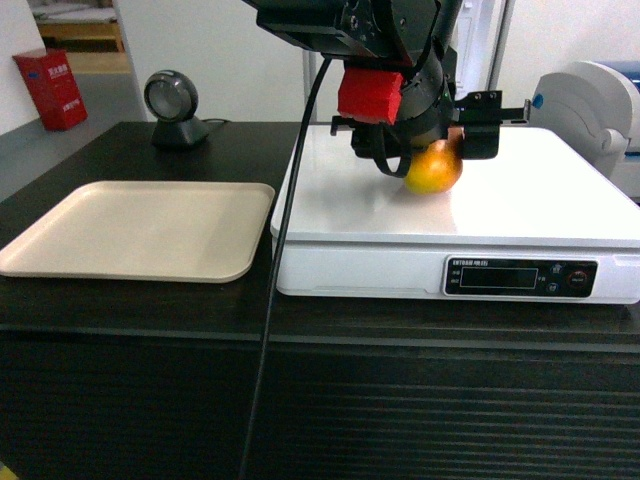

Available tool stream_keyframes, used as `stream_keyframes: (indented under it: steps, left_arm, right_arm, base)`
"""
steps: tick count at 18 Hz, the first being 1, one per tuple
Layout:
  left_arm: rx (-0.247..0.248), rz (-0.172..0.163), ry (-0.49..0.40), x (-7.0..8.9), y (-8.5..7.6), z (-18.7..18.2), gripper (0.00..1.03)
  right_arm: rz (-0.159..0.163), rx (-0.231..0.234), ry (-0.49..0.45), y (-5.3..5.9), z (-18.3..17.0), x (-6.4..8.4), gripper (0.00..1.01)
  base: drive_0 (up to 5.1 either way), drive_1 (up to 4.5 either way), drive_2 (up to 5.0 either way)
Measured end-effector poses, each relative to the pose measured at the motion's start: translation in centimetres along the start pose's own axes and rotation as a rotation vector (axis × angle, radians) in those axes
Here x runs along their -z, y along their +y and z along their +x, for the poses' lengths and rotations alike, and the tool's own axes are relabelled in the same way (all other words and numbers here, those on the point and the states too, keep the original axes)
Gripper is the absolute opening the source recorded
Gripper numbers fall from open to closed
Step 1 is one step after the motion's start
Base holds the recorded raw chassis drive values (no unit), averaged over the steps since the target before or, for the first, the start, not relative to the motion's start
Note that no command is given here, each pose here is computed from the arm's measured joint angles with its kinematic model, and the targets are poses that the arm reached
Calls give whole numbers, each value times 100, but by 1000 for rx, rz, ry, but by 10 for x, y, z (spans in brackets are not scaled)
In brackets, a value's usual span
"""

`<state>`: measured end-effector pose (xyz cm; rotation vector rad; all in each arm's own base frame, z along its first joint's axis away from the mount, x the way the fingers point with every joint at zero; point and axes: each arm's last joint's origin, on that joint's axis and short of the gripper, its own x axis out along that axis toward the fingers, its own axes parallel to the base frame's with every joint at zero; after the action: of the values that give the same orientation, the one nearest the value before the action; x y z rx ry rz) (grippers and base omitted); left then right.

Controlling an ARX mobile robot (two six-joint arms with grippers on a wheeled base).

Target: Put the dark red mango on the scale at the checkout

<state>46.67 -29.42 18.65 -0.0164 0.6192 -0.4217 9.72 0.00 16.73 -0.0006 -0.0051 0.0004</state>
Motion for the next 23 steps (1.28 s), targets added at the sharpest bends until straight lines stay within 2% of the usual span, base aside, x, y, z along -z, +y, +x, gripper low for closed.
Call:
stream_keyframes:
  steps: [3, 7, 11, 12, 15, 18, 21, 22, 23]
  left_arm:
    - [-15, -63, 20, -2, -6, 9, 64]
    - [-29, -77, 28, -1, -13, 8, 64]
    - [-12, -82, 0, -4, -14, 8, 96]
    - [-8, -81, -4, -4, -15, 8, 100]
    - [-1, -75, 2, 2, -15, 9, 98]
    - [-18, -45, -45, -1, -15, 4, 98]
    - [0, 9, -112, -16, -16, -15, 98]
    - [17, 39, -153, -25, -17, -29, 98]
    - [51, 83, -205, -32, -18, -44, 98]
  right_arm:
    - [0, 0, 0, 0, 0, 0, 98]
    - [0, 0, 0, 0, 0, 0, 98]
    - [0, 0, 0, 0, 0, 0, 98]
    - [0, 0, 0, 0, 0, 0, 98]
    - [0, 0, 0, 0, 0, 0, 98]
    - [0, 0, 0, 0, 0, 0, 98]
    - [0, 0, 0, 0, 0, 0, 98]
    - [0, 0, 0, 0, 0, 0, 98]
    - [0, 0, 0, 0, 0, 0, 98]
  base:
    - [0, 0, 0]
    - [0, 0, 0]
    - [0, 0, 0]
    - [0, 0, 0]
    - [0, 0, 0]
    - [0, 0, 0]
    - [0, 0, 0]
    - [0, 0, 0]
    - [0, 0, 0]
